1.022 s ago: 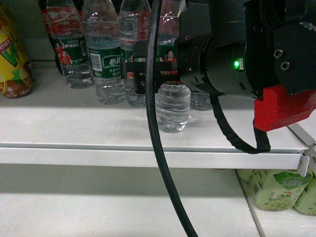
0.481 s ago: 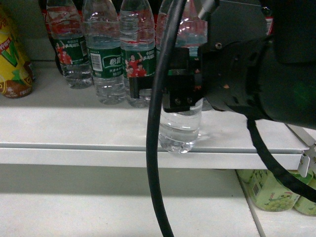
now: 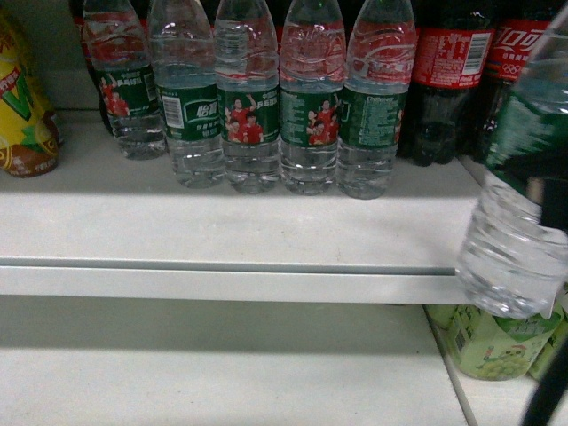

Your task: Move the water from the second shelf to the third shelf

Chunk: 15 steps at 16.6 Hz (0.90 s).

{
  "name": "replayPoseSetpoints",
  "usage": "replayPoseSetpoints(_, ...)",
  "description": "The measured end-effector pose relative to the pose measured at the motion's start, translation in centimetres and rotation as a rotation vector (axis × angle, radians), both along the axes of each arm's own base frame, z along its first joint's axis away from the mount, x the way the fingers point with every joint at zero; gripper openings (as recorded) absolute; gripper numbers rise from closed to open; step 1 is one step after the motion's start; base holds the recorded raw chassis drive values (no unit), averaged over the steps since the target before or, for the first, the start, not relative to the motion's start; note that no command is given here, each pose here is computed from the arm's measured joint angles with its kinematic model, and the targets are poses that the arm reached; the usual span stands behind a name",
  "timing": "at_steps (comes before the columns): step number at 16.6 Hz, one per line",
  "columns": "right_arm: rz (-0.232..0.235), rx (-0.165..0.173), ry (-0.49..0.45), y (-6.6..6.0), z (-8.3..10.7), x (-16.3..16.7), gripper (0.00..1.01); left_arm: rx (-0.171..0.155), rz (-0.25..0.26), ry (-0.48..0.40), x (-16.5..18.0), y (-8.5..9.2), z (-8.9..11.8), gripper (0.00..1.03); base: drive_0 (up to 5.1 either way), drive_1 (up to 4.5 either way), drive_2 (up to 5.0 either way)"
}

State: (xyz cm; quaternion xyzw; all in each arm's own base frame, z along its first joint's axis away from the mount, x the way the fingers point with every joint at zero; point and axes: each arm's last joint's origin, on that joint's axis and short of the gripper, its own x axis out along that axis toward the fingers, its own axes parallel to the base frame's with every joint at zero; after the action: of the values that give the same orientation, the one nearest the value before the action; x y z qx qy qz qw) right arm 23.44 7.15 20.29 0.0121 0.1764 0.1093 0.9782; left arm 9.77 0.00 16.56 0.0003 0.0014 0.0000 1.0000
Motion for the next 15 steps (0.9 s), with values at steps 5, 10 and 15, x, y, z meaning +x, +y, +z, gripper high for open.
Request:
replayPoseSetpoints(5, -0.080, 0.032, -0.058, -4.7, 2.1, -4.9, 0.39, 0.000, 0.000, 0.000, 0.0, 0.0, 0.0, 0.98, 0.0, 0.00, 0.0)
replayPoseSetpoints(10, -0.088, 0.051, -0.093, -5.3, 2.7, -9.1, 0.39, 0.000, 0.000, 0.000, 0.0, 0.0, 0.0, 0.98, 0.0, 0.00, 0.0)
replayPoseSetpoints(15, -0.104, 0.057, -0.104, -5.3, 2.7, -9.6, 0.39, 0.000, 0.000, 0.000, 0.0, 0.0, 0.0, 0.98, 0.0, 0.00, 0.0)
